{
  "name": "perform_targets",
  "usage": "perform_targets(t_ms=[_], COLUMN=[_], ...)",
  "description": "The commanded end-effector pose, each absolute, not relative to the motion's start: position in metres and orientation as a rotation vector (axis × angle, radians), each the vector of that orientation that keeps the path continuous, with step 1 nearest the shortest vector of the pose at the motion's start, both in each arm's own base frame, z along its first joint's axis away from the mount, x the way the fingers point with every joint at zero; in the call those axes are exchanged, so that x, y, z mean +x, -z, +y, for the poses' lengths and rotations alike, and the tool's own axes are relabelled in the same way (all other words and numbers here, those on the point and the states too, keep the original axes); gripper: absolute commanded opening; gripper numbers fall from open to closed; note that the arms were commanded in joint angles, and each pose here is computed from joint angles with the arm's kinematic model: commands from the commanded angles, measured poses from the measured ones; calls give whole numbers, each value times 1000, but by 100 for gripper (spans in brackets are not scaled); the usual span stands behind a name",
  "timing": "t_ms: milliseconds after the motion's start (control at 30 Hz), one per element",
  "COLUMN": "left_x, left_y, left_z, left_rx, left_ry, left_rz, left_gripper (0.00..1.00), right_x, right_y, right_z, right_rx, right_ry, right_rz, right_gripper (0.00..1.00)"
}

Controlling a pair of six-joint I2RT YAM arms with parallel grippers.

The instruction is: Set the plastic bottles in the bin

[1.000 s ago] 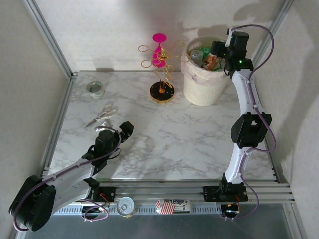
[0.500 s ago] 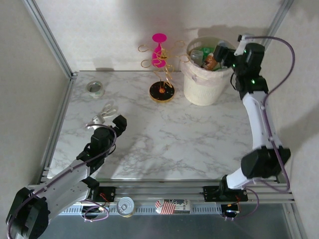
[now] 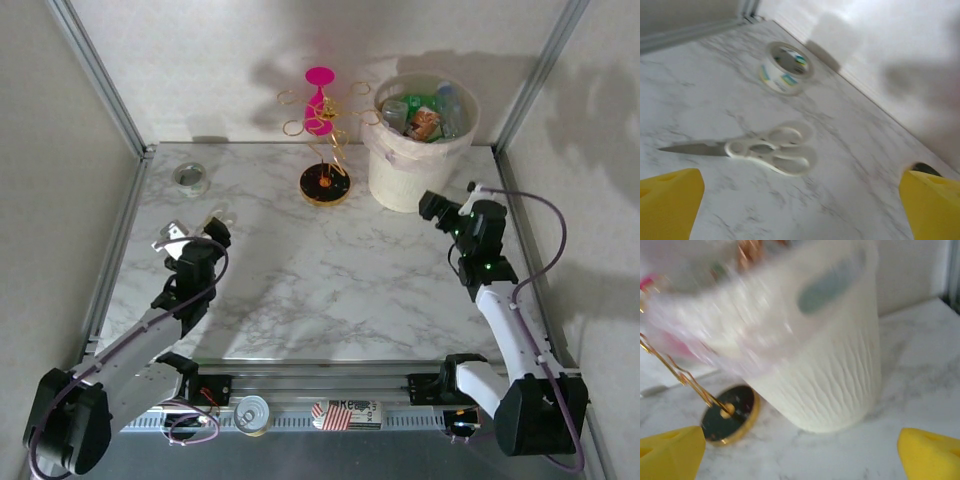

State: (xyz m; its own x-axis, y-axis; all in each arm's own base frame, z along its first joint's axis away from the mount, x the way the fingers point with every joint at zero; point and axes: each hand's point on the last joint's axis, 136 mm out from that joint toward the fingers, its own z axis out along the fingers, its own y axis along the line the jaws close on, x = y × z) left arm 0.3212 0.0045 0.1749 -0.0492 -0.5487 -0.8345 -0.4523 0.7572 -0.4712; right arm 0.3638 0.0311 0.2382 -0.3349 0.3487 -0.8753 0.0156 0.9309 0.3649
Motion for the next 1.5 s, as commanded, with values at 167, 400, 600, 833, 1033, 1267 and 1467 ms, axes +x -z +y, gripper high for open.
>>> perform_targets(t_ms=[167,400,600,833,1033,1267,1467], left_x=[324,321,308,306,308,334,377], left_y=[-185,-187,-178,-170,-149,-140,-139], left_z=[36,47,63,71,76,62,25], left_rx=[-816,-831,-857,-836,-839,-750,-469], left_ry=[-184,-263,-400,-549,-628,-574,-404], left_rz=[1640,1609,1583,1607,1570,1611,1701], left_gripper=[100,100,100,100,100,100,100], right_x=[371,381,377,390,397,391,390], right_y=[-172,-144,-137,-126,-123,-127,-128], right_z=[9,-3,-15,-5,2,-2,1], right_rx=[250,234,280,213,169,194,173], right_ry=[-136,-20,27,6,-3,17,16], right_rz=[1910,1892,1769,1817,1840,1814,1808], right_gripper=[99,99,99,99,99,99,99])
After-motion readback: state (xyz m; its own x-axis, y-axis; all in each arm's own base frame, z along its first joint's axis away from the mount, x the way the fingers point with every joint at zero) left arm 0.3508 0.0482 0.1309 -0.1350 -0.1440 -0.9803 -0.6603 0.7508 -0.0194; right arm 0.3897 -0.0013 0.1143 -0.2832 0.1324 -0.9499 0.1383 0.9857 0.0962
